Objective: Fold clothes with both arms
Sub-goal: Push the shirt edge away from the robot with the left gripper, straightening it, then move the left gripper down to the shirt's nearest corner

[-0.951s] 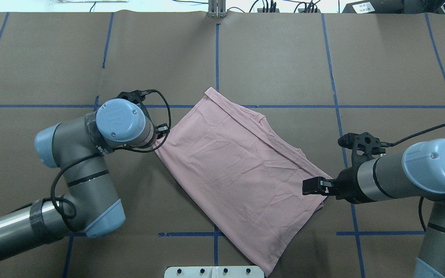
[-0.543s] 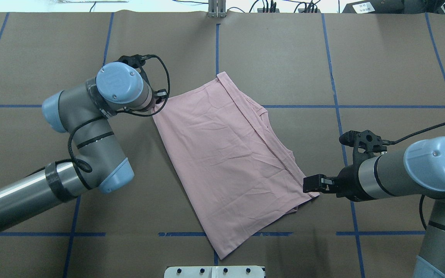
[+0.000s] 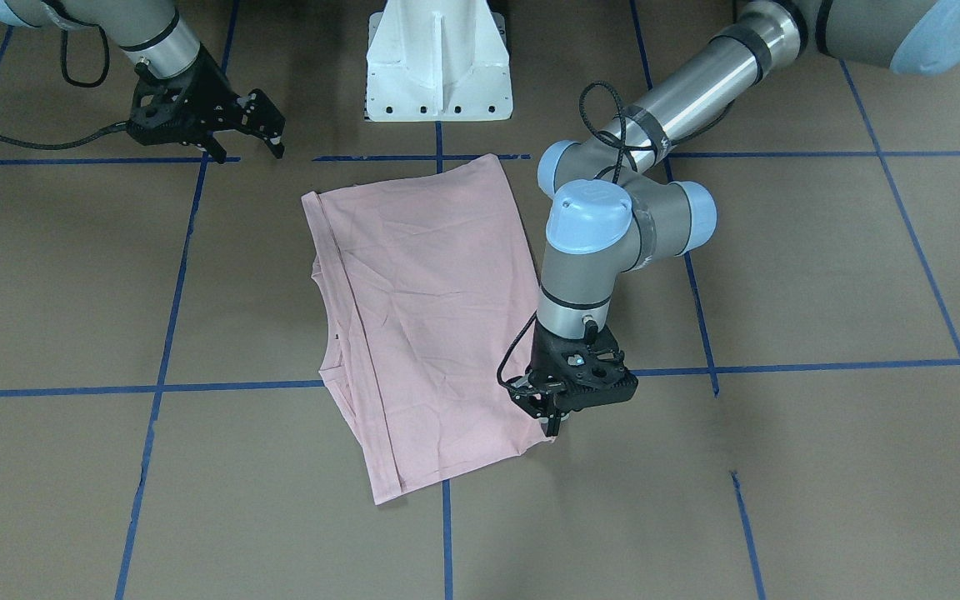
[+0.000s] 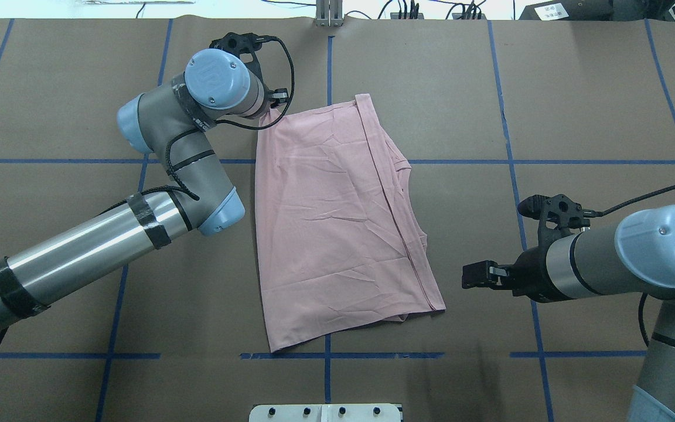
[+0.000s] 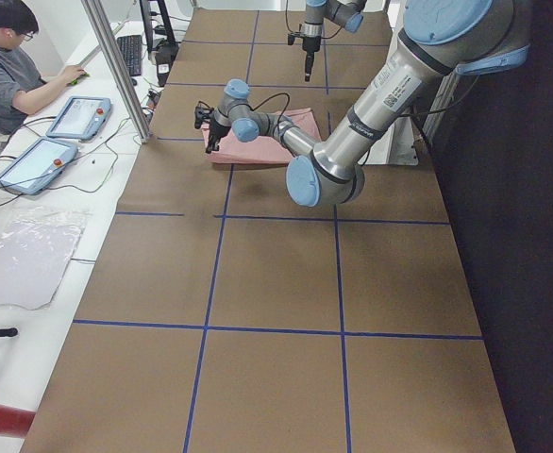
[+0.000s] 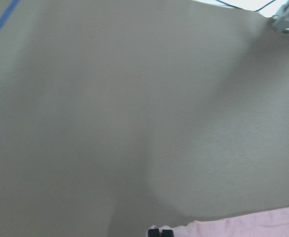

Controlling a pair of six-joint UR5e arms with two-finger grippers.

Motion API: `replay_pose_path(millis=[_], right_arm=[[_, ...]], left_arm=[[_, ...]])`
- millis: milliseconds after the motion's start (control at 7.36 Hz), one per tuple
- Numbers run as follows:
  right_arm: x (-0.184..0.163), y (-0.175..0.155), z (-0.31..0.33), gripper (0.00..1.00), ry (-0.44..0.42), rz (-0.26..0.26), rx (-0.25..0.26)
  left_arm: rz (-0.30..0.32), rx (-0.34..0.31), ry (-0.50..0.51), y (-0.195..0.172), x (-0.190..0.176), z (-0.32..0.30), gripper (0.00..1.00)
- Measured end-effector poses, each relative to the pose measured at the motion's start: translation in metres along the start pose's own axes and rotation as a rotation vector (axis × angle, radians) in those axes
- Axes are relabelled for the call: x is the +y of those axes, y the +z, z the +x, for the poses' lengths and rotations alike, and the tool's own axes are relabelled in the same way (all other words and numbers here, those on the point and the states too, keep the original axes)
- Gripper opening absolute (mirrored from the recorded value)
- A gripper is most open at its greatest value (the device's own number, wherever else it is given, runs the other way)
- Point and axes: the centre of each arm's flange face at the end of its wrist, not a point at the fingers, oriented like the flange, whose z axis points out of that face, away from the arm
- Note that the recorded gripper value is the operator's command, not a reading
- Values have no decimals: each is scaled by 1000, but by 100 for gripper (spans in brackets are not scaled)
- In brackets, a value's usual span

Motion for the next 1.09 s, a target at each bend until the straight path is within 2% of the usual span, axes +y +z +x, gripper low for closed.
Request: replay_pose_path(millis=[408,543,679,815,1087], right_arm=[[0,0,0,100,0,1,0],[-1,0,-1,100,0,3,-1],[-1,0,-1,100,-1,8,-2],[-1,0,-2,100,-1,12,-2],[-3,0,-2,100,-1,25,0]], left_arm=[[80,45,21,22,-12,16,0],[95,46,34,29,-14,14,5],[108,34,48,36,-14,10,61],[118,14,55,43,-15,5,98],[126,-2,57,48,-16,0,100]])
